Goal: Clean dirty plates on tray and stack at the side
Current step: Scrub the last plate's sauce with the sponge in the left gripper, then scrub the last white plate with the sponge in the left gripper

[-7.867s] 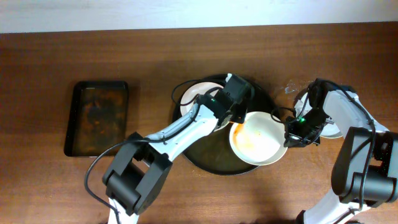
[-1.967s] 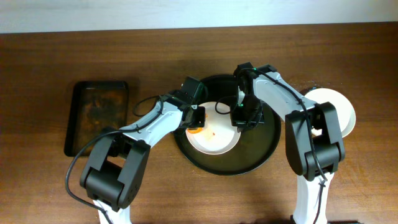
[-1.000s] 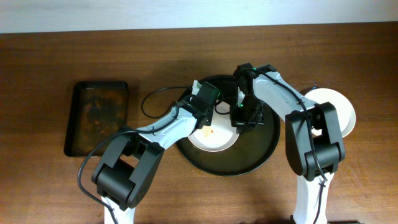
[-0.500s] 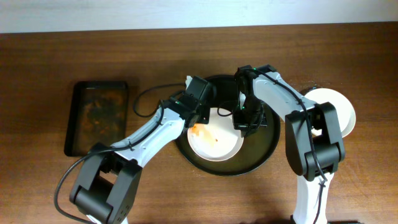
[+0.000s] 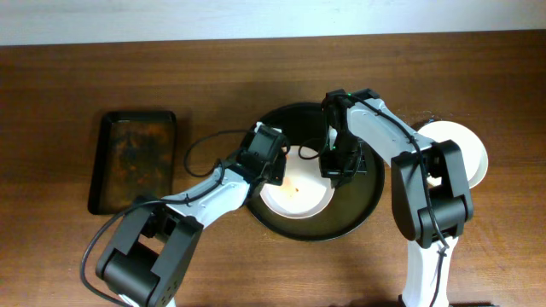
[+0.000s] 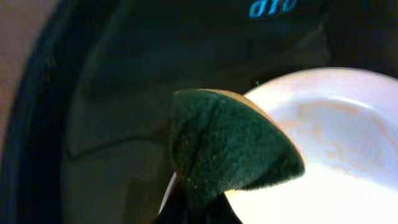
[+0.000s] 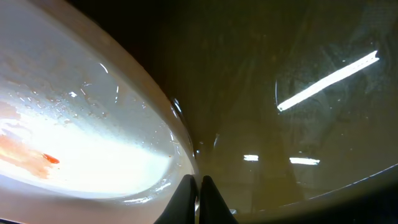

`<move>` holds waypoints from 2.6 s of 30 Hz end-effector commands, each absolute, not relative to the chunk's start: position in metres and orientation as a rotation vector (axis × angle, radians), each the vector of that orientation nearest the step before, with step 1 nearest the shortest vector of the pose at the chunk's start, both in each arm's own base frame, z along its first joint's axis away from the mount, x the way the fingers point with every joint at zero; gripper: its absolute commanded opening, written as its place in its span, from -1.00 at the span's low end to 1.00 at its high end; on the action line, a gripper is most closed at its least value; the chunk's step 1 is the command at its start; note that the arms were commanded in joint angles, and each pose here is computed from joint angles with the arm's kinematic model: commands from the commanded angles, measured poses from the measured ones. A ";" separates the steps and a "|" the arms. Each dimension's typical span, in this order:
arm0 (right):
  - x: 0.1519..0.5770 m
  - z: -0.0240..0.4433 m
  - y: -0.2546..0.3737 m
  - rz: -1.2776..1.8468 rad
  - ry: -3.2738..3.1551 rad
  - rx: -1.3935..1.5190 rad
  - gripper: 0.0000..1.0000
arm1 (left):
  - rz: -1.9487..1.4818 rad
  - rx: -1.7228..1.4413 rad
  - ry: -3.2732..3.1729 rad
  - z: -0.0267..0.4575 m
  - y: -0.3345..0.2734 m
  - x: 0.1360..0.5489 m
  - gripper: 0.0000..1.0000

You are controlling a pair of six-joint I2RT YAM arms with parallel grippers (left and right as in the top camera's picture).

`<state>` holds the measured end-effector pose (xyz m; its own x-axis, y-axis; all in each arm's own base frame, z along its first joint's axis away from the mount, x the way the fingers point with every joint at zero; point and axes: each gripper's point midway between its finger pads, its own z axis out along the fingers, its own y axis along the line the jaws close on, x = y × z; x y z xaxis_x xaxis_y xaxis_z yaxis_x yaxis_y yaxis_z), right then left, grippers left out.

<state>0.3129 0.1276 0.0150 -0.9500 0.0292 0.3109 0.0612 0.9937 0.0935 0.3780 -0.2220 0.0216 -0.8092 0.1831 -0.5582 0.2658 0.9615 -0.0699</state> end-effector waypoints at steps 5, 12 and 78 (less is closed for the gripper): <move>0.307 0.007 0.120 -0.066 -2.804 -0.042 -0.92 | -0.048 0.331 2.276 0.108 -0.206 0.412 -0.99; 0.306 0.007 0.119 -0.065 -2.802 -0.043 -0.92 | -0.609 0.444 2.584 0.036 -0.270 0.351 -0.99; 0.302 0.008 0.118 -0.060 -2.786 -0.029 -0.92 | 0.156 -0.033 2.693 0.002 -0.145 0.387 -1.00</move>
<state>0.3053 0.1373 0.0171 -0.9410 0.0098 0.3384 0.0565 0.9901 0.1283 0.3656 -0.2026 0.0093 -0.9283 0.0249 -0.3709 0.0750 0.9898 -0.1213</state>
